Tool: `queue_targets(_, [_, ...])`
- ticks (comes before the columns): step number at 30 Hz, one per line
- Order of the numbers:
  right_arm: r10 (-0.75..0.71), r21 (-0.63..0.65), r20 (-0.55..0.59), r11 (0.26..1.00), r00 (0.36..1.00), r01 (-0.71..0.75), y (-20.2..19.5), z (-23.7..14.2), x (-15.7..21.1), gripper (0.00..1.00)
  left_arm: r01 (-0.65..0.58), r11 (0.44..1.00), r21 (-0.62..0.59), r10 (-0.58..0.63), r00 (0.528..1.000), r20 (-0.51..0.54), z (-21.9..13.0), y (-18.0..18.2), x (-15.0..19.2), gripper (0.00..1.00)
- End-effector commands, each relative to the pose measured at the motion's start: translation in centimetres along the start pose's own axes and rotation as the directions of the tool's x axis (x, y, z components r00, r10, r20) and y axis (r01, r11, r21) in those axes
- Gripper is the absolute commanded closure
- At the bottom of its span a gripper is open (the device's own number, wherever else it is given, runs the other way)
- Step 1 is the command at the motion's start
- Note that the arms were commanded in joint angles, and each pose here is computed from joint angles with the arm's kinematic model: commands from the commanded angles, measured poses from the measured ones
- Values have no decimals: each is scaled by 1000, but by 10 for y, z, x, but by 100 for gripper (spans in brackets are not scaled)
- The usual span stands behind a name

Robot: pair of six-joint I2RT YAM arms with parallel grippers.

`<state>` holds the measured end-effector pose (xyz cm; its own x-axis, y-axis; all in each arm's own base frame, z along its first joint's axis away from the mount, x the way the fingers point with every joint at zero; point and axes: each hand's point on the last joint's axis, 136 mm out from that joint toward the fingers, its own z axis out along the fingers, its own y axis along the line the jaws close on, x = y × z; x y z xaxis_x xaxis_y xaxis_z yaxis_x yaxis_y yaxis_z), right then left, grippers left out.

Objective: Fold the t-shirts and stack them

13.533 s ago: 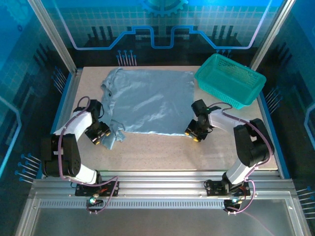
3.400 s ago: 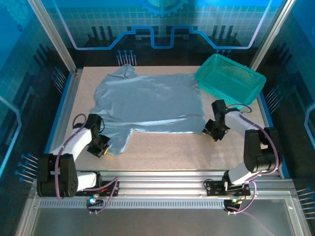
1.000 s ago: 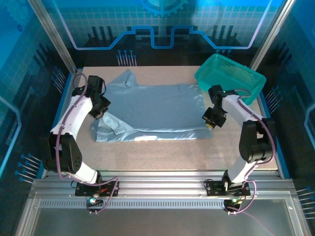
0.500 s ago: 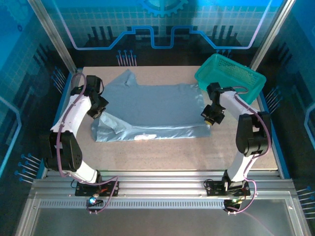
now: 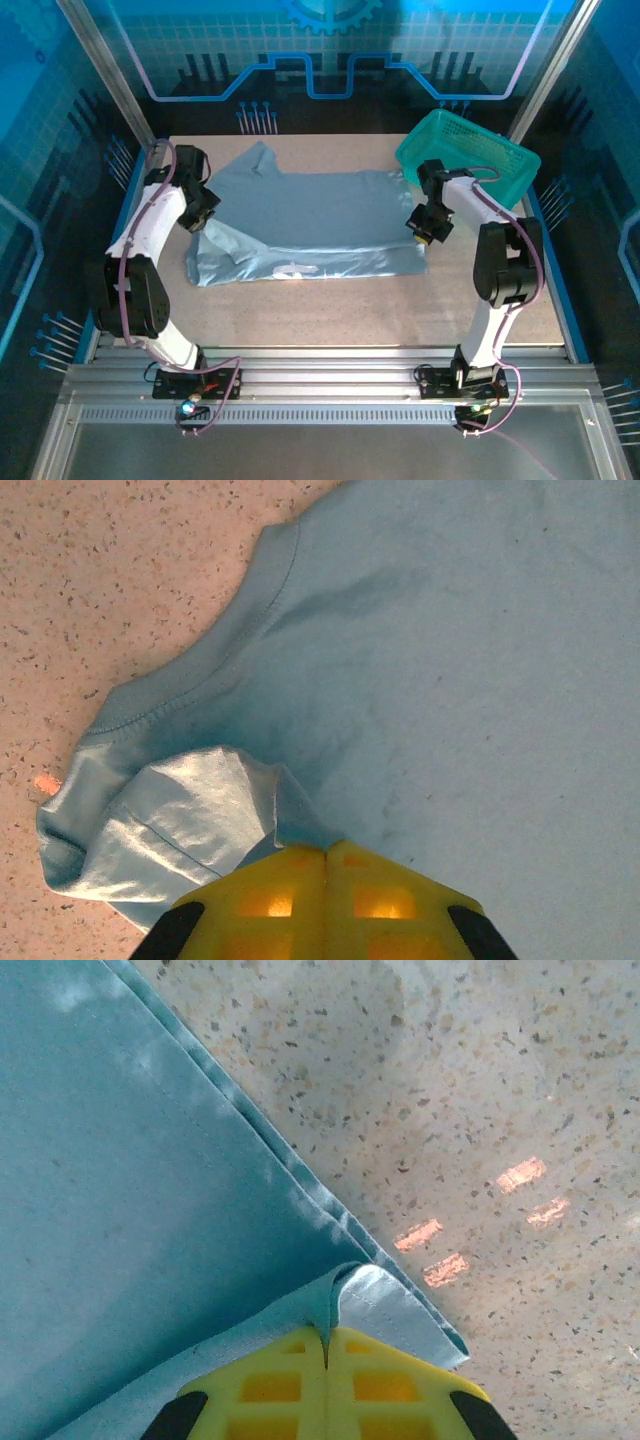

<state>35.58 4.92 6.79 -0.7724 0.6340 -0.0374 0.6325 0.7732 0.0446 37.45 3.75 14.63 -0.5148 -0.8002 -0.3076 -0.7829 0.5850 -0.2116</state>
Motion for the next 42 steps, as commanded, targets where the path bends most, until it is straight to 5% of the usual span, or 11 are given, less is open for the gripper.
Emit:
queue_targets(1, [22,34,0,999,1000,-22,-4,2,-9,100,-11,1000,-1,11,999,42,-2,-5,-18,100])
queue_targets(16, [-8,3,-1,1000,1000,8,18,19,-23,100,-100,994,-33,101,995,24,34,-19,-31,100])
queue_targets(17, [-18,-12,-6,1000,1000,18,21,20,-24,99,-114,993,-29,114,993,19,35,-21,-31,97])
queue_targets(21, [-64,-40,22,997,998,64,27,9,-28,61,-129,991,-46,128,992,-21,31,-15,-25,41])
queue_targets(23, [-75,-43,48,996,996,77,22,-3,-29,51,-106,992,-66,103,994,-45,20,-2,-16,35])
queue_targets(29, [-103,-77,52,991,993,107,-1,-23,0,38,45,990,-136,-66,986,-153,11,65,31,36])
queue_targets(35, [-71,-139,-66,988,995,61,-29,-3,58,38,232,956,-179,-275,922,-274,33,117,76,44])
queue_targets(42, [-19,-226,-130,974,991,-11,-33,18,72,43,428,887,-174,-461,842,-280,52,132,76,52])
